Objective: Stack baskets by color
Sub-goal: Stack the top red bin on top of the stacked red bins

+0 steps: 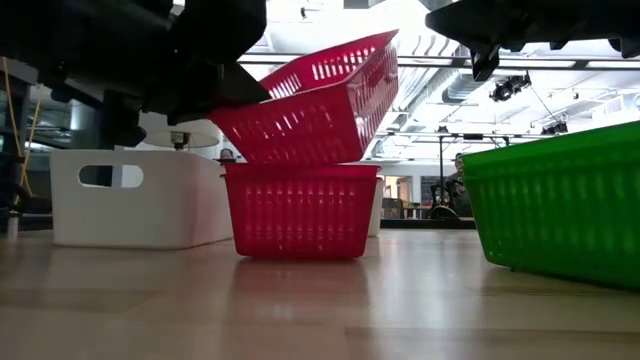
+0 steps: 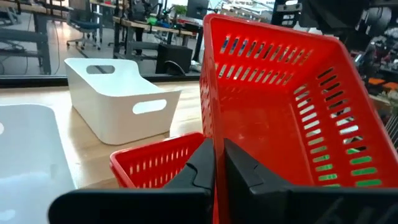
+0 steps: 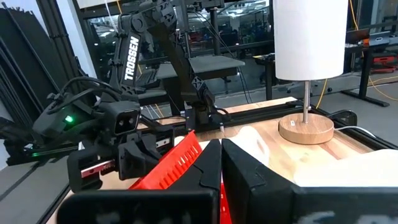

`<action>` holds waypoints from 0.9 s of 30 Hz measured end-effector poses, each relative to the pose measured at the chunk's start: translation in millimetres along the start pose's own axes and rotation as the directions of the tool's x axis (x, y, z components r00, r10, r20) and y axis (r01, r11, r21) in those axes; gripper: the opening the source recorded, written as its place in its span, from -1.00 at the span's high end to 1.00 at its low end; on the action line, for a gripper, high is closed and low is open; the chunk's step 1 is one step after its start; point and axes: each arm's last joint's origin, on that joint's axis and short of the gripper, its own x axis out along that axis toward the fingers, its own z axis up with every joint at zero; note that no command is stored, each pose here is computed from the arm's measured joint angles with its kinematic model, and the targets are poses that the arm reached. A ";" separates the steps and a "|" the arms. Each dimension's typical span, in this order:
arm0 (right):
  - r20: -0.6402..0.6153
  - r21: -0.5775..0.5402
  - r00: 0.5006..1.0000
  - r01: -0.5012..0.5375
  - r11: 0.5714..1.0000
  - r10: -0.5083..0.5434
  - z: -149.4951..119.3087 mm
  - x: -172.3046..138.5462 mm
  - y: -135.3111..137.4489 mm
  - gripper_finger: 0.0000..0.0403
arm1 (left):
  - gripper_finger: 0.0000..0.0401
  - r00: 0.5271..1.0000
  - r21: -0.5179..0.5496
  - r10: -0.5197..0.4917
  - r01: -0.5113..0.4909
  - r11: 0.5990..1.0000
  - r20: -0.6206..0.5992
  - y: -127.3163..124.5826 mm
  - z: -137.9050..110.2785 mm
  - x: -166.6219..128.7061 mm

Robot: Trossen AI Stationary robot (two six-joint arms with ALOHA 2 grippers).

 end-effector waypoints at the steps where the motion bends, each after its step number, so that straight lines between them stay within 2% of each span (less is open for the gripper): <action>1: 0.000 0.000 1.000 0.000 1.000 0.000 0.0 0.0 0.0 1.00 | 1.00 1.000 0.005 -0.001 0.001 1.000 0.001 -0.1 0.0 -1.1; 5: 0.000 0.000 1.000 0.000 1.000 0.000 0.0 0.0 0.0 1.00 | 1.00 1.000 0.035 0.011 -0.012 0.999 0.027 -0.6 3.2 -6.7; 9: 0.000 0.000 1.000 0.000 1.000 0.000 0.0 0.0 -0.1 1.00 | 1.00 0.999 0.052 0.017 -0.019 0.998 0.046 -2.7 18.3 -12.9; 13: 0.000 0.000 1.000 0.000 1.000 0.000 0.0 0.0 -0.1 1.00 | 1.00 0.999 0.125 0.006 -0.012 0.992 0.045 -5.1 47.9 -18.4; 17: 0.000 0.000 1.000 0.000 1.000 0.000 0.0 0.0 0.0 1.00 | 1.00 0.999 0.262 0.000 -0.012 0.965 0.046 -3.5 89.2 -23.4; 20: 0.000 0.000 1.000 0.000 1.000 0.000 0.0 0.0 -0.1 1.00 | 1.00 0.999 0.294 -0.020 0.009 0.956 0.034 3.6 116.4 -23.9; 22: 0.000 0.000 1.000 0.000 1.000 0.000 0.0 0.0 0.0 1.00 | 1.00 0.995 0.377 -0.101 0.099 0.921 -0.015 7.3 129.6 -21.6; 24: 0.000 0.000 1.000 0.000 1.000 0.000 0.0 0.0 -0.1 1.00 | 1.00 0.979 0.477 -0.189 0.201 0.856 -0.073 10.9 139.2 -18.9; 27: 0.000 0.000 1.000 0.000 1.000 0.000 0.0 0.0 0.0 1.00 | 1.00 0.955 0.542 -0.273 0.293 0.788 -0.119 17.8 159.6 -9.4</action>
